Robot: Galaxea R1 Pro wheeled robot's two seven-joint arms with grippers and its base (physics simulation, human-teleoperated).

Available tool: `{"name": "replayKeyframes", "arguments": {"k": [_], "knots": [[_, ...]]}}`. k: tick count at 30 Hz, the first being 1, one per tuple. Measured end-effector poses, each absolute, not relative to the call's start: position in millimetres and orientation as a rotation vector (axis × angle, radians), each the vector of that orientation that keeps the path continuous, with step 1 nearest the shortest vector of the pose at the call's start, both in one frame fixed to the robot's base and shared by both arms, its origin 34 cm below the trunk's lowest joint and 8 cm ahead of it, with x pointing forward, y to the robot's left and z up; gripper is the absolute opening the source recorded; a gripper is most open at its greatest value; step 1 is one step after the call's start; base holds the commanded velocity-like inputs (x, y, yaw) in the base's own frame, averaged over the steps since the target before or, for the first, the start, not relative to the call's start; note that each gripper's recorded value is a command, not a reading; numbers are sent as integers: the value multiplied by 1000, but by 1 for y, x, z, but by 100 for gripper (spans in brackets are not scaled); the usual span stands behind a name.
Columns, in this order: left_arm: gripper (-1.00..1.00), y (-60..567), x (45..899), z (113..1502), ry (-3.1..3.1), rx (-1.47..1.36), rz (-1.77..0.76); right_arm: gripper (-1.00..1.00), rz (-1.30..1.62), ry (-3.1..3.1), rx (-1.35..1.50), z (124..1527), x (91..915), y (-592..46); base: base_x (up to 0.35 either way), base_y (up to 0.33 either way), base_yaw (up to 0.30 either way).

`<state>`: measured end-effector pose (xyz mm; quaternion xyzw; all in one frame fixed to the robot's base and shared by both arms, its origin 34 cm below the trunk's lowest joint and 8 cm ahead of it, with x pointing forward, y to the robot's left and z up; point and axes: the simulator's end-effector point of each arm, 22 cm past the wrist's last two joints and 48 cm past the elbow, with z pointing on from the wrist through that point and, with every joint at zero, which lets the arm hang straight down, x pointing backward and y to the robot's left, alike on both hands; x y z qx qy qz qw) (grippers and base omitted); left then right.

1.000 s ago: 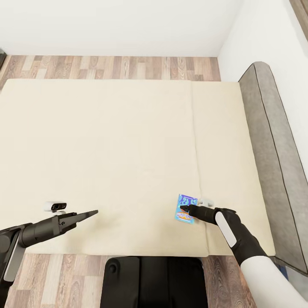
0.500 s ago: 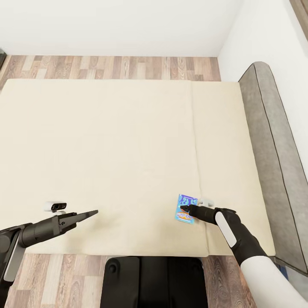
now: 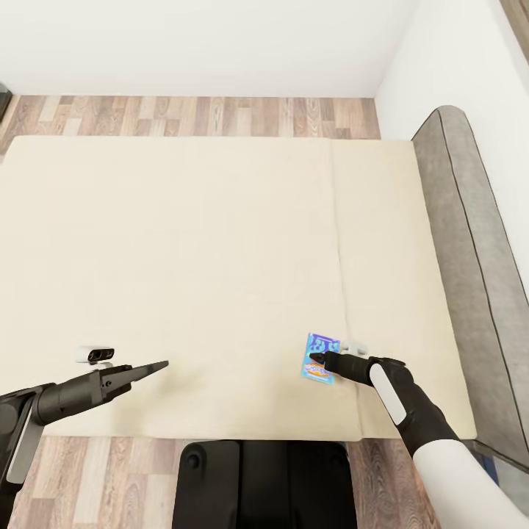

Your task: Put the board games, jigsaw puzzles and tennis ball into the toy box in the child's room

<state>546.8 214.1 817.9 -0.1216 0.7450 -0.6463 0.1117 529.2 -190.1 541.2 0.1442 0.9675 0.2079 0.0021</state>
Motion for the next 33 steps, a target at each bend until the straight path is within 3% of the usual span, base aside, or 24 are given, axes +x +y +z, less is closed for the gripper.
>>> {"name": "replayKeyframes", "arguments": {"k": [33], "knots": [[100, 214, 547, 818, 2187, -357, -1898, 100, 654, 3035, 453, 541, 529, -189, 0, 63, 0]]}}
